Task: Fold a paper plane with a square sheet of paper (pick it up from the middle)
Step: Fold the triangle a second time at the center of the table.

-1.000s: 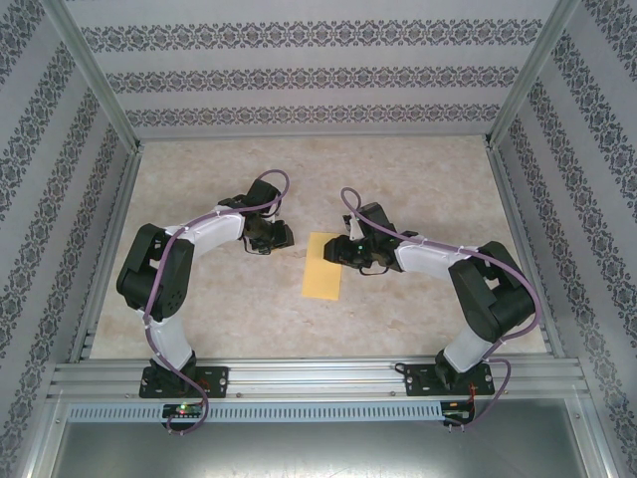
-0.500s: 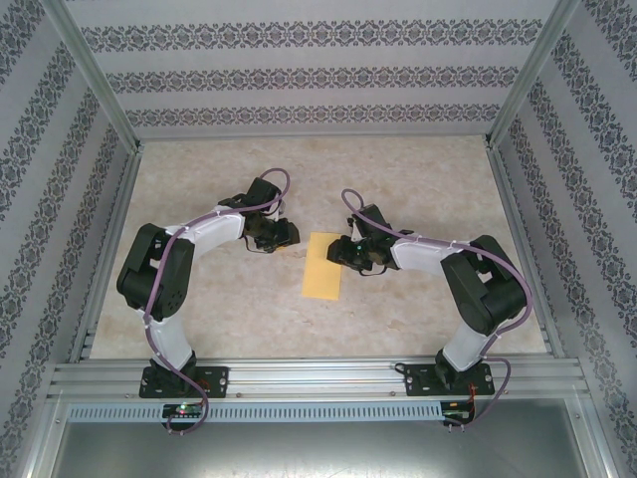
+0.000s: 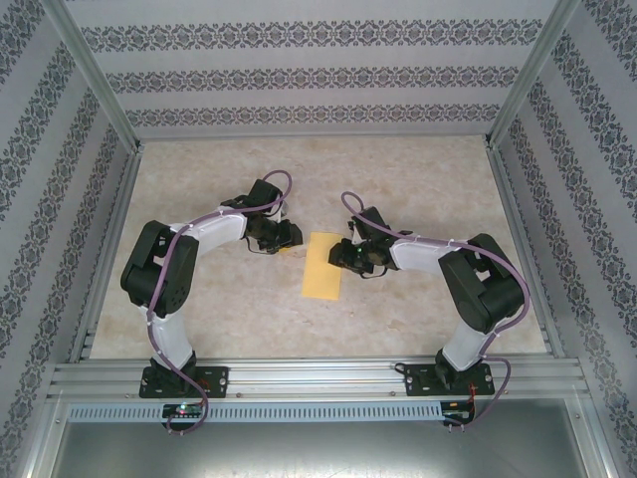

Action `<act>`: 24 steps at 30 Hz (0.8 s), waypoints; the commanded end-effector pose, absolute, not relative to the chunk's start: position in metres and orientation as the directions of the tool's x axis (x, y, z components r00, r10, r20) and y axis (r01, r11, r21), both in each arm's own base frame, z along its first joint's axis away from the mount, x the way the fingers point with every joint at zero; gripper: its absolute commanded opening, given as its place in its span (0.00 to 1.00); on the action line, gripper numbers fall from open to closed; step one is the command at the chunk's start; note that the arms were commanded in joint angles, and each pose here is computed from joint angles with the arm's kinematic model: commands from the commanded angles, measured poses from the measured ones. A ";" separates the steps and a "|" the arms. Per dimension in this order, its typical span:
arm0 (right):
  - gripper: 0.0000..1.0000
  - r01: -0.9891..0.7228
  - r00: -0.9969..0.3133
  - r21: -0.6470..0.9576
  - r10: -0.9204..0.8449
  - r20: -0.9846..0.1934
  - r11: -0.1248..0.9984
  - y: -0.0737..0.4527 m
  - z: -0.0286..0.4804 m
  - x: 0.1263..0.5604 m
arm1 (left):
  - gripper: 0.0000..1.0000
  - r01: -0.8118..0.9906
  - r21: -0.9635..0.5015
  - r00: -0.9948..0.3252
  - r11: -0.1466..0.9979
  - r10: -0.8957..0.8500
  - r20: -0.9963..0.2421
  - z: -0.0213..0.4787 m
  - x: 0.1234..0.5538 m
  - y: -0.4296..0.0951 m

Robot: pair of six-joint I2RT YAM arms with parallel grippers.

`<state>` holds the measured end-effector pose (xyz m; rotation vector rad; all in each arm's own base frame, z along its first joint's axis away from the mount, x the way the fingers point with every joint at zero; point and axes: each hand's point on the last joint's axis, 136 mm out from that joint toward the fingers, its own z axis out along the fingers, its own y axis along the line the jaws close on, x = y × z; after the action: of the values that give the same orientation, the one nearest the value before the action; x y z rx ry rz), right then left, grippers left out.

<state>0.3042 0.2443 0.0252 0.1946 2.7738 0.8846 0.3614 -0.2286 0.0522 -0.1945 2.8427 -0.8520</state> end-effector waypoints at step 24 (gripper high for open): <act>0.33 0.095 -0.975 0.552 0.189 -0.117 0.829 0.229 -0.008 0.287 | 0.39 -0.143 -0.557 -0.976 0.818 -0.209 -0.056 0.032 0.361 -0.229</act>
<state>0.3033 0.2422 0.0193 0.1957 2.7617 0.9327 0.3600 -0.2281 0.0313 -0.2583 2.8841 -0.8421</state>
